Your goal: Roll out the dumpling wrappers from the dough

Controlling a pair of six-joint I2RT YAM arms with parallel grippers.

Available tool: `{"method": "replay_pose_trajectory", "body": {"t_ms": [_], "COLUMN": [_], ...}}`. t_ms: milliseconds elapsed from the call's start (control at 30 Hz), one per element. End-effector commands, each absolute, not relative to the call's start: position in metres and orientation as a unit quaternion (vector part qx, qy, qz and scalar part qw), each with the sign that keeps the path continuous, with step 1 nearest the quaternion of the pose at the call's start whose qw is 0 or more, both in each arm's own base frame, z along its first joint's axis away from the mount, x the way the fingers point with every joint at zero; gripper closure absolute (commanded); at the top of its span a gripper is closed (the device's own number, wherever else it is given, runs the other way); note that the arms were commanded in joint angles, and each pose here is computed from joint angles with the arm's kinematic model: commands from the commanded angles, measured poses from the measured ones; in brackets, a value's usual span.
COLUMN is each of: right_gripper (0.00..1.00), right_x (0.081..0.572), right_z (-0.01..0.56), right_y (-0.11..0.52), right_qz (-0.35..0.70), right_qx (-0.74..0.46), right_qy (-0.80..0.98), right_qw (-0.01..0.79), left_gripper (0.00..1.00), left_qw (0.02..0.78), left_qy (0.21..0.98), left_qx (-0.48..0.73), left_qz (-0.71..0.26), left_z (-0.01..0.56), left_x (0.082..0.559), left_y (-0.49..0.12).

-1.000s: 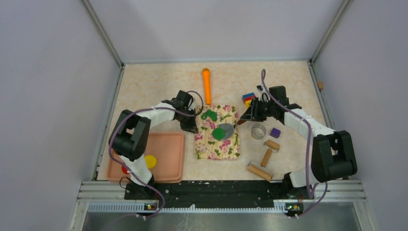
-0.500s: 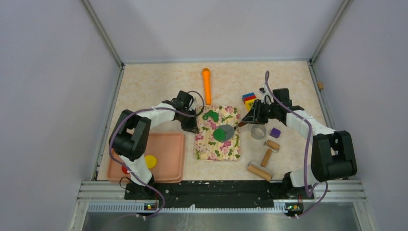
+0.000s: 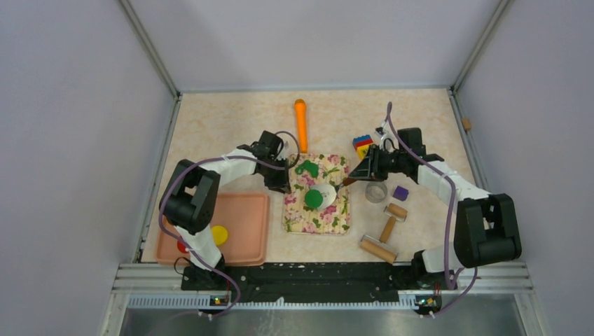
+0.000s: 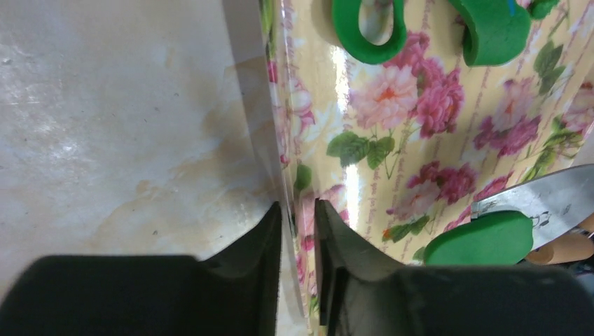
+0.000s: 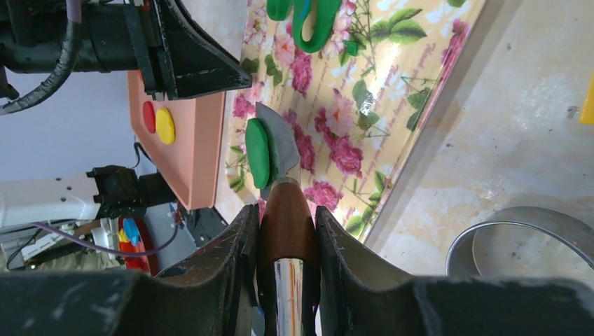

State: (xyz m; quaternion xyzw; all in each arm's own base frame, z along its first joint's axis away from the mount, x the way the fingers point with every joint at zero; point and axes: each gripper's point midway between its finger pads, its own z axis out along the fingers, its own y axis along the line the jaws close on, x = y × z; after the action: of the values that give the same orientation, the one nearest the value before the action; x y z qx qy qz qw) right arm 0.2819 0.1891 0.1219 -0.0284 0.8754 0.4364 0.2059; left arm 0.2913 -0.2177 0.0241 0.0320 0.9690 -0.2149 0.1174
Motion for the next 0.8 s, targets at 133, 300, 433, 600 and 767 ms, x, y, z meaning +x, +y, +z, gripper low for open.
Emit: {"method": "replay_pose_trajectory", "body": {"t_ms": [133,300,433,600,767], "right_gripper": [1.0,1.0,1.0,1.0,1.0], "right_x": [0.291,0.294,0.293,0.294,0.277], "right_z": [0.175,0.195,0.213,0.231,0.233], "right_y": [0.2,0.221,0.25,0.292,0.339], "right_qz": [0.469,0.473,0.478,0.488,0.494], "right_qx": [-0.07,-0.111,-0.152,-0.209,-0.27], "right_qy": [0.846,0.837,0.828,0.808,0.792], "right_qw": [0.244,0.252,0.252,0.254,0.234], "left_gripper": [0.6,0.56,0.54,0.53,0.52], "left_qw": [0.24,0.326,0.392,0.456,0.484], "left_qy": [0.937,0.909,0.889,0.865,0.846], "left_qx": [0.071,0.035,-0.002,-0.076,-0.158], "left_qz": [-0.243,-0.259,-0.238,-0.195,-0.16], "left_z": [0.127,0.194,0.234,0.267,0.27], "left_x": [0.347,0.379,0.385,0.369,0.334], "left_y": [-0.213,-0.167,-0.118,-0.049,-0.002]}}
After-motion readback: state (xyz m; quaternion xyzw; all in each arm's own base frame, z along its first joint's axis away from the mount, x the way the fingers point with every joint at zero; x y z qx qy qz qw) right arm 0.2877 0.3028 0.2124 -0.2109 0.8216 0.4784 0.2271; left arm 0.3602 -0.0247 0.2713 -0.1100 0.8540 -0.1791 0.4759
